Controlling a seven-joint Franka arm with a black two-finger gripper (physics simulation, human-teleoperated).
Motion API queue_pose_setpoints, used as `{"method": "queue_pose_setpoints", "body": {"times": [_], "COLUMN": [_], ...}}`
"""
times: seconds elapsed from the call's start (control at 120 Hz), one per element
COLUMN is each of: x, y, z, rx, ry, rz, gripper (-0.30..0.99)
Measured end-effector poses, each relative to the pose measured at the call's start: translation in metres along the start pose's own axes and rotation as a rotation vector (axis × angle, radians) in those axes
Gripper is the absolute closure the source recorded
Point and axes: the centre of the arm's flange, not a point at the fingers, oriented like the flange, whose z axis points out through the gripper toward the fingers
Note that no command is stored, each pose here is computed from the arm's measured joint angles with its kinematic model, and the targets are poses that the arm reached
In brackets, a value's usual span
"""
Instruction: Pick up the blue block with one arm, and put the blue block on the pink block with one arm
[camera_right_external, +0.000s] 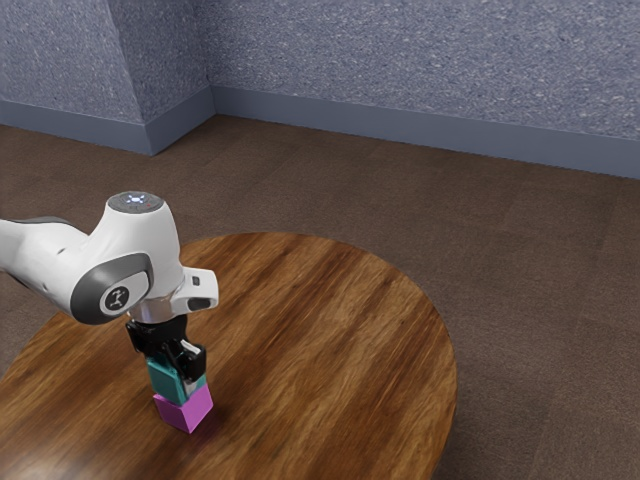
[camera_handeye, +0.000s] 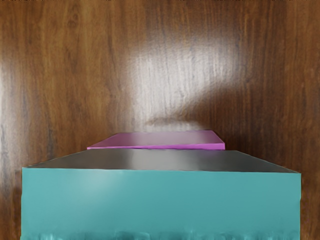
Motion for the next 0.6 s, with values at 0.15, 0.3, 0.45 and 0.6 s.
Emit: {"method": "queue_pose_setpoints", "body": {"times": [0.15,0.3,0.45,0.6], "x": [0.000,0.001,-0.006,0.005], "y": [0.001,0.001,-0.004,-0.005], "z": [-0.001,-0.003,-0.035,-0.078], "rx": [-0.002,-0.002,0.006,0.011], "ry": [0.005,0.012,0.089,0.169], "rz": [0.001,-0.001,-0.010,-0.014], "gripper": [0.17,0.08,0.04,0.02]}}
